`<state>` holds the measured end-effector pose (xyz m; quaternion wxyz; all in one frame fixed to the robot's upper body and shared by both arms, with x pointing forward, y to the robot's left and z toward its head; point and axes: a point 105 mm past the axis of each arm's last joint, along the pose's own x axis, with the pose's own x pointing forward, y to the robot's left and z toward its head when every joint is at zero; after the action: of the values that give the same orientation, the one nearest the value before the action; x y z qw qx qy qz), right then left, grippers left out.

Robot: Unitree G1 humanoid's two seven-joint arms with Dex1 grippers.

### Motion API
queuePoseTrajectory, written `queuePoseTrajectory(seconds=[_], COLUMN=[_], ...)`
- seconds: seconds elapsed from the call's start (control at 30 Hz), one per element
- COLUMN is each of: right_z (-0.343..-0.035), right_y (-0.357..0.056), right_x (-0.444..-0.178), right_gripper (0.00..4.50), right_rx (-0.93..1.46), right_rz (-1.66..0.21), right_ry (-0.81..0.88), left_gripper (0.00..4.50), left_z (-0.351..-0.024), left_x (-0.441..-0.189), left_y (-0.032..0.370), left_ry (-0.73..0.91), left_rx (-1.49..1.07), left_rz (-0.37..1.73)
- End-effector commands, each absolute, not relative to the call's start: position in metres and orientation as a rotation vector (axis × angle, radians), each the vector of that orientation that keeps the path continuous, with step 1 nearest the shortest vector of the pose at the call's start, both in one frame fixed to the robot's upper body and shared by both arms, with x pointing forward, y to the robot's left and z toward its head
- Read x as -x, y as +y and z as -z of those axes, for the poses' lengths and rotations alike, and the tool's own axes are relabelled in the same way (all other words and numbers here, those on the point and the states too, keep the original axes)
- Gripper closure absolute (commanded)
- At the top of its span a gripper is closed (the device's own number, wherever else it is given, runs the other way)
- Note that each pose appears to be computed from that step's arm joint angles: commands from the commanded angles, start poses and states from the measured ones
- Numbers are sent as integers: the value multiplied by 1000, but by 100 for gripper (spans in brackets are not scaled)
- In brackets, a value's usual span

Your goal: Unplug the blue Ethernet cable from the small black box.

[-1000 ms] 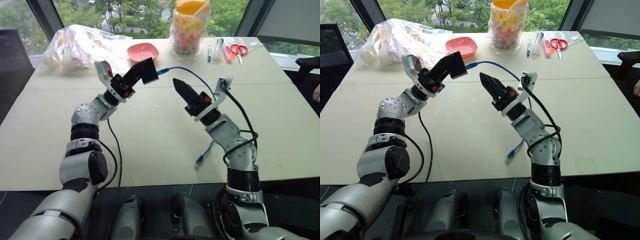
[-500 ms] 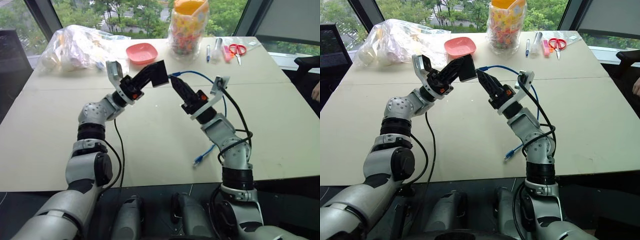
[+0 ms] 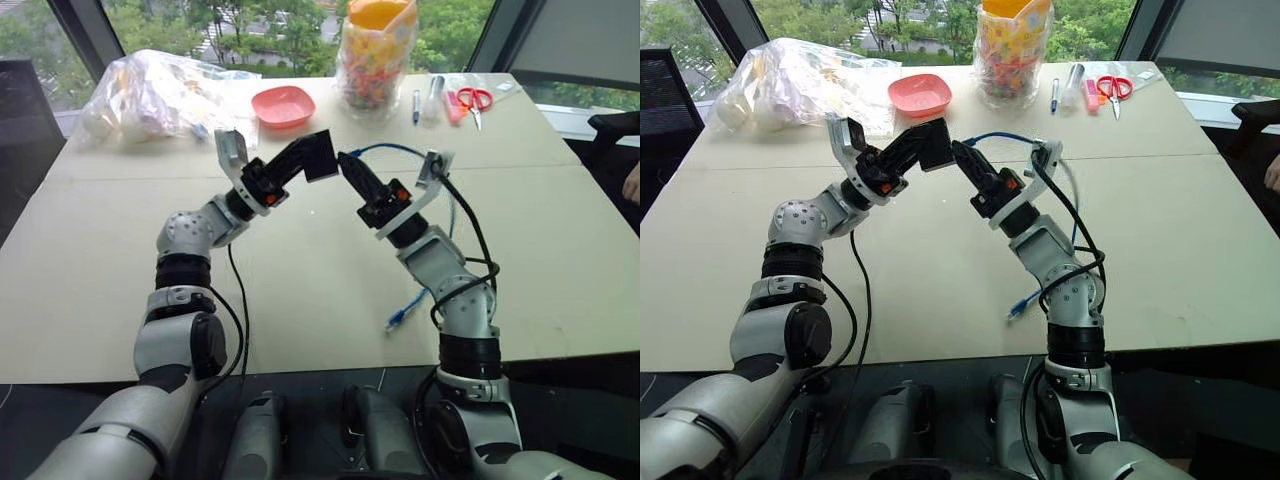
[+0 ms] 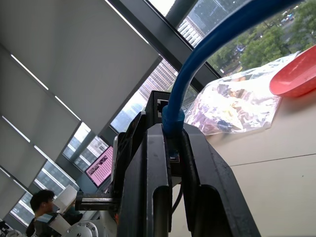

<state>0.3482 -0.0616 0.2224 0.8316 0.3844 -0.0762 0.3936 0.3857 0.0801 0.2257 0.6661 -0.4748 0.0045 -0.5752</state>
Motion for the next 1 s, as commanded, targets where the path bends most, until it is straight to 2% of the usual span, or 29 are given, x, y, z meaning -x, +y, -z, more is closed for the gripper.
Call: queuePoseTrajectory(seconds=[0.03, 0.2, 0.37, 0.47, 0.53, 0.7, 0.8, 0.9, 0.93, 0.97, 1.0], right_z=[-231, -232, -242, -250, -249, -208, -179, -167, -166, -164, -164], right_y=[-61, -90, -163, -189, -201, -235, -251, -257, -256, -255, -254], right_x=[-348, -358, -379, -386, -394, -432, -444, -449, -450, -450, -451], right_gripper=[447, 447, 447, 447, 447, 447, 447, 447, 364, 339, 284], right_rx=[-844, -866, -783, -720, -681, -428, -284, -246, -234, -223, -214], right_rz=[-840, -732, -531, -487, -432, -197, -107, -77, -93, -100, -109], right_ry=[-186, -216, -276, -291, -282, -35, 98, 131, 129, 132, 133], left_gripper=[399, 399, 399, 399, 399, 399, 399, 399, 399, 399, 399], left_z=[-242, -246, -253, -255, -252, -229, -215, -207, -206, -205, -203], left_x=[-384, -393, -402, -405, -410, -427, -424, -417, -417, -417, -418], left_y=[82, 110, 156, 168, 161, 112, 77, 51, 45, 40, 35], left_ry=[-47, -98, -173, -201, -199, -155, -171, -198, -210, -215, -217], left_rx=[1024, 993, 981, 959, 908, 534, 292, 170, 160, 156, 137], left_rz=[1326, 1234, 1106, 1060, 1027, 908, 917, 957, 955, 950, 942])
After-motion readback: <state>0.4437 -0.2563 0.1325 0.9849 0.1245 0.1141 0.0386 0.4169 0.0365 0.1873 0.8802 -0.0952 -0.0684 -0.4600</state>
